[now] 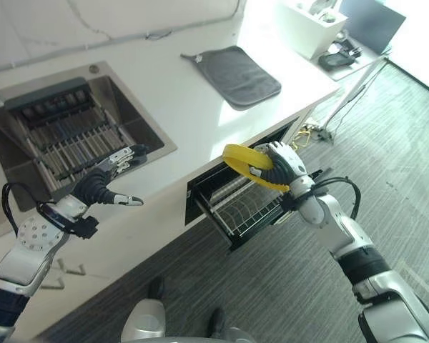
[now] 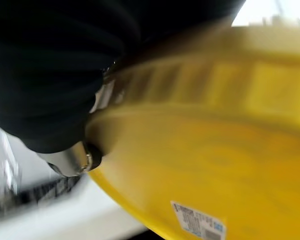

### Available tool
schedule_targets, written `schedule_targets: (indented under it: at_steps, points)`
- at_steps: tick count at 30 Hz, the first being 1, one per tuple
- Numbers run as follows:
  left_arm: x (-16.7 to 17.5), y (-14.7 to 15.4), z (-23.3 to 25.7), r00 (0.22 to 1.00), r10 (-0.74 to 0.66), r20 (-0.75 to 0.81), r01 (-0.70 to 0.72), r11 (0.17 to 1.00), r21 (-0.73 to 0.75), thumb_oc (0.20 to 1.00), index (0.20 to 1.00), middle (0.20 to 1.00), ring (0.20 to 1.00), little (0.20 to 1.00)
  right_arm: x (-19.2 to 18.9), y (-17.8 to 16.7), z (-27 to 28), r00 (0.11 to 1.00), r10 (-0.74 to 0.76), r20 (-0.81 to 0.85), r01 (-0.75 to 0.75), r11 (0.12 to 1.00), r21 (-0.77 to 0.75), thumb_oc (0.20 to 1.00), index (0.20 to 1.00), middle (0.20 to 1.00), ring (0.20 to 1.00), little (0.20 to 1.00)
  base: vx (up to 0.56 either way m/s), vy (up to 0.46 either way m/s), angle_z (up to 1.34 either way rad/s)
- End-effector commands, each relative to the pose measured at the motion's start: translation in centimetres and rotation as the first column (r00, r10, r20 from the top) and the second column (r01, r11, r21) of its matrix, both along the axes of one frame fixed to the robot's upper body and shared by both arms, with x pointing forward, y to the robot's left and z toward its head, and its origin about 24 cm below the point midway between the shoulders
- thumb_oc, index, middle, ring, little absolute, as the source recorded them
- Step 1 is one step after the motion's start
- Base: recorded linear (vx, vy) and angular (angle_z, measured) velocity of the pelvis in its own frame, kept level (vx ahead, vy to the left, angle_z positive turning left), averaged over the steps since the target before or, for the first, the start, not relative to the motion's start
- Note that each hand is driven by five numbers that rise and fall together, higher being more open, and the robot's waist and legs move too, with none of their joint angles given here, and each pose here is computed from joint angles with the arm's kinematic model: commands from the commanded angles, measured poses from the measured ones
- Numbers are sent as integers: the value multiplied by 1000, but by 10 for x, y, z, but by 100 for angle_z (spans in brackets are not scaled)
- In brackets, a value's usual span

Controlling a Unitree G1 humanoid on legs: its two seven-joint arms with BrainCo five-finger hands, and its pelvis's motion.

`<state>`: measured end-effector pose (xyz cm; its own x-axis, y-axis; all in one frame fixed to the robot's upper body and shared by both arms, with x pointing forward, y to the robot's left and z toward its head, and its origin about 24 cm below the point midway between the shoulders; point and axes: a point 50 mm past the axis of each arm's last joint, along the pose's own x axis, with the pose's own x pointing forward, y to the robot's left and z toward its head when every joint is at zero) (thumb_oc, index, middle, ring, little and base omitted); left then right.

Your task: Place the dishes in the dishwasher.

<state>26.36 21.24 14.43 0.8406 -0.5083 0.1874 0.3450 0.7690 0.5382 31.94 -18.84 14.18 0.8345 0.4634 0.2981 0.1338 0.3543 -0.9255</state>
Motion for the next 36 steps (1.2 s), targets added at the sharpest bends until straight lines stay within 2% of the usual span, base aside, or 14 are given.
schedule_targets:
  at_steps: [1,5,8,13,17,21,28,36]
  points:
    - [-1,-12,24,984,-88,155,89,996,-6,1000,1000,1000,1000,1000,2,17,55,949,79,307,-72,997,-32,200,200,200,200,200,-199,-18,8]
    - [6,-21,36,971,-121,208,120,993,15,1000,1000,1000,1000,1000,10,21,69,922,102,373,-60,991,-122,200,200,200,200,200,-161,9,3]
    - [7,-25,41,961,-140,238,134,990,41,1000,1000,1000,1000,1000,11,15,59,921,93,378,-33,986,-162,200,200,200,200,200,-99,15,19]
    - [10,-22,51,952,-122,282,110,992,57,1000,1000,1000,1000,1000,16,2,60,920,40,391,18,990,-143,200,200,200,200,200,-78,-17,12]
    - [13,-22,57,944,-123,308,110,992,59,1000,1000,1000,1000,1000,23,1,69,915,41,400,53,974,-222,200,200,200,200,200,-55,7,4]
    - [13,-22,64,934,-124,335,108,992,65,1000,1000,1000,1000,1000,27,-9,84,892,-3,451,123,964,-237,200,200,200,200,200,-69,-25,-3]
    - [16,-19,74,919,-102,382,91,995,47,1000,1000,1000,1000,1000,35,-46,104,814,-210,541,307,947,-95,200,200,200,200,200,-68,-2,1]
    - [22,-28,89,886,-102,453,111,994,5,1000,1000,1000,1000,1000,47,-74,110,782,-364,506,420,907,3,200,200,200,200,200,-97,66,0]
